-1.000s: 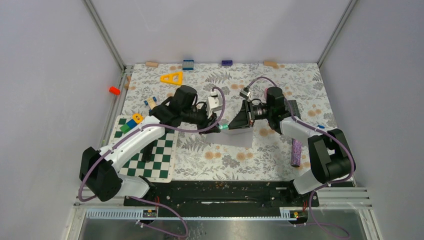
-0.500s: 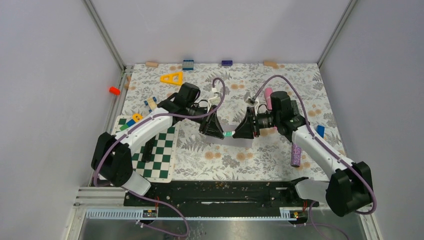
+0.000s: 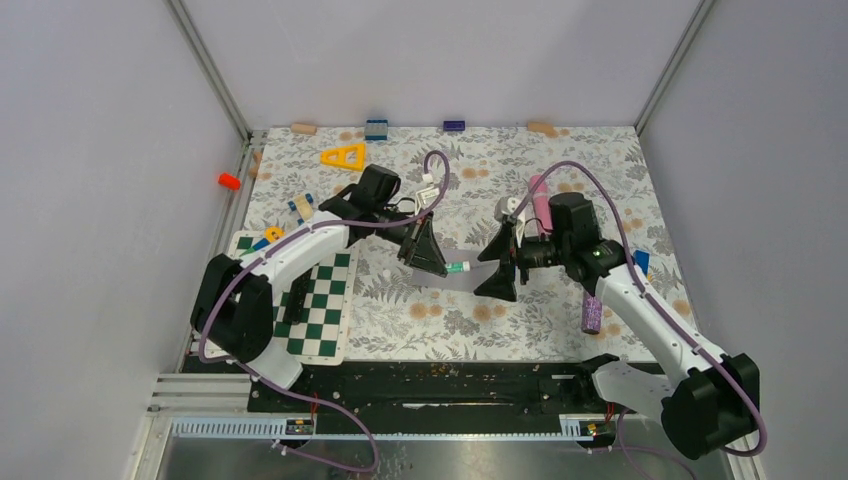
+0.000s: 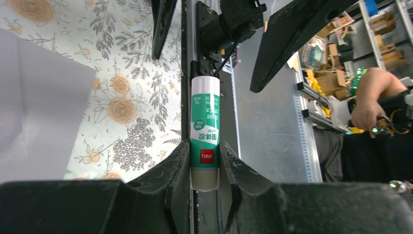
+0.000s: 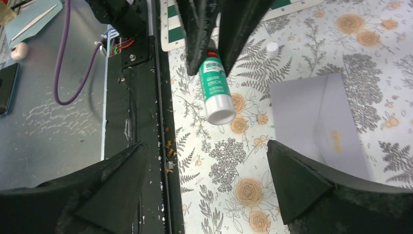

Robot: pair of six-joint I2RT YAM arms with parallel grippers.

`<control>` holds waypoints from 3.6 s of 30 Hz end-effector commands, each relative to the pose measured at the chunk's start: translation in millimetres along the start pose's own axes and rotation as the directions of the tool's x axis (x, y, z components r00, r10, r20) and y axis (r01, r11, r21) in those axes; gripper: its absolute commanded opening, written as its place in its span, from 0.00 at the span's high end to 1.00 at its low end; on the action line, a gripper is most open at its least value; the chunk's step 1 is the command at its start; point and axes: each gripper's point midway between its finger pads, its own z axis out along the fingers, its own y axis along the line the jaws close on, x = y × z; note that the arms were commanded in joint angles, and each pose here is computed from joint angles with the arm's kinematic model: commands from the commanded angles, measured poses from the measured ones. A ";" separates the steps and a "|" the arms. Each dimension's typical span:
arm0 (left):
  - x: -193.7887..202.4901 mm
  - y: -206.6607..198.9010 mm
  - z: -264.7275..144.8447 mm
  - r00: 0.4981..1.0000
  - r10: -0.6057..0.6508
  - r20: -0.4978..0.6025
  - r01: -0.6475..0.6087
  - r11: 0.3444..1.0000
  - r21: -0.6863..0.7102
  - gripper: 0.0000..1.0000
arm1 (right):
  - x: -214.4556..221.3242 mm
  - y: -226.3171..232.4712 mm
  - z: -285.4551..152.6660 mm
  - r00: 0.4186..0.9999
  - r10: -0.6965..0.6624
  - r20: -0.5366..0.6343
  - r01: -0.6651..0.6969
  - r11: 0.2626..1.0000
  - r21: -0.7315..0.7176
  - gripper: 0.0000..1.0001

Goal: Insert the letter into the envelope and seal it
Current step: Screw the solid glue.

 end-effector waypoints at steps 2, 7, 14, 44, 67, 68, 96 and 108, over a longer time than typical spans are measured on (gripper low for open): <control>-29.7 -20.2 -17.4 0.974 0.224 0.038 -0.219 0.971 -0.098 0.96 | -26.9 -20.5 -20.2 0.968 0.250 0.034 -0.252 0.949 0.189 0.00; -38.4 -25.7 -29.1 0.943 0.330 0.035 -0.318 0.929 -0.187 0.96 | -34.6 -16.9 -29.9 0.933 0.360 0.017 -0.358 0.919 0.164 0.00; -39.3 -15.9 -35.6 0.887 0.459 -0.061 -0.447 0.815 -0.368 0.97 | -51.7 -5.4 -7.2 0.674 0.735 -0.082 -0.737 0.658 -0.157 0.02; -29.0 6.9 -24.7 0.854 0.493 -0.165 -0.510 0.735 -0.447 0.99 | -43.5 -24.1 28.2 0.552 0.834 -0.011 -0.816 0.537 -0.213 0.42; -23.0 7.8 -18.2 0.860 0.483 -0.166 -0.504 0.754 -0.421 1.00 | -55.6 -27.1 31.0 0.529 0.848 -0.003 -0.820 0.511 -0.258 0.56; -22.5 8.1 -18.0 0.860 0.482 -0.167 -0.504 0.754 -0.421 1.00 | -55.1 -27.4 30.9 0.527 0.850 -0.004 -0.822 0.508 -0.257 0.57; -7.9 -34.5 1.8 0.989 0.151 -0.001 -0.150 0.983 0.102 0.99 | -24.9 12.5 11.5 0.993 0.100 0.063 -0.096 0.993 -0.069 0.76; -26.3 -0.6 -14.6 0.961 0.278 -0.003 -0.270 0.931 -0.244 1.00 | -51.1 6.2 -1.8 0.895 0.445 0.038 -0.444 0.895 -0.025 0.17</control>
